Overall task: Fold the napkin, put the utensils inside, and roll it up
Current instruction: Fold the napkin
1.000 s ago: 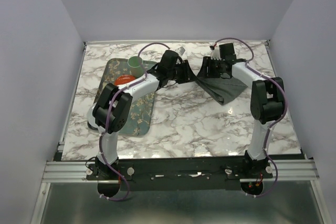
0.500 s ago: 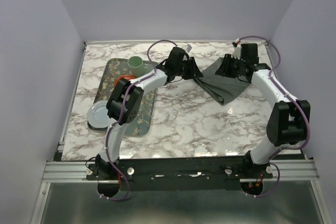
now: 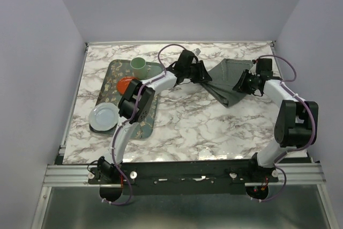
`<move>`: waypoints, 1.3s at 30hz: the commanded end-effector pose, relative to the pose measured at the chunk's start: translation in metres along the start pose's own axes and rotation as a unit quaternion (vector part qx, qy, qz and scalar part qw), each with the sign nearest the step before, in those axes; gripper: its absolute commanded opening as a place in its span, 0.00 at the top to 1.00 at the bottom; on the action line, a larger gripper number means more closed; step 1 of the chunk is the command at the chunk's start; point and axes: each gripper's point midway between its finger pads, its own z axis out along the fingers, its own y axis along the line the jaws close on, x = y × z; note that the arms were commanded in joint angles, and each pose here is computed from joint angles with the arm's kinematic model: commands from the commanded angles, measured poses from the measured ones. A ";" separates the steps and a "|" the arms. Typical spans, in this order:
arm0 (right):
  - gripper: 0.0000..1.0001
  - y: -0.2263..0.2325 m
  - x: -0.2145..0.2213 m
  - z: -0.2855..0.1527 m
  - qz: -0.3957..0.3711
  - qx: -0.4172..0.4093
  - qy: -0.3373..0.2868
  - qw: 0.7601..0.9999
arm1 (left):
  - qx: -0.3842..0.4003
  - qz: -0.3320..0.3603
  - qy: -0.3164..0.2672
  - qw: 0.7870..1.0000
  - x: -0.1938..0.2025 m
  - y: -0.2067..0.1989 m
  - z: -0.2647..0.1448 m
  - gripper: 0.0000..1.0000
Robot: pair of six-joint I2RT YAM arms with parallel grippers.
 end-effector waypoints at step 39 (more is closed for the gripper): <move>0.43 0.035 -0.032 0.002 -0.021 -0.053 -0.014 0.998 | 0.028 0.042 0.010 0.999 -0.034 -0.042 -0.012 0.46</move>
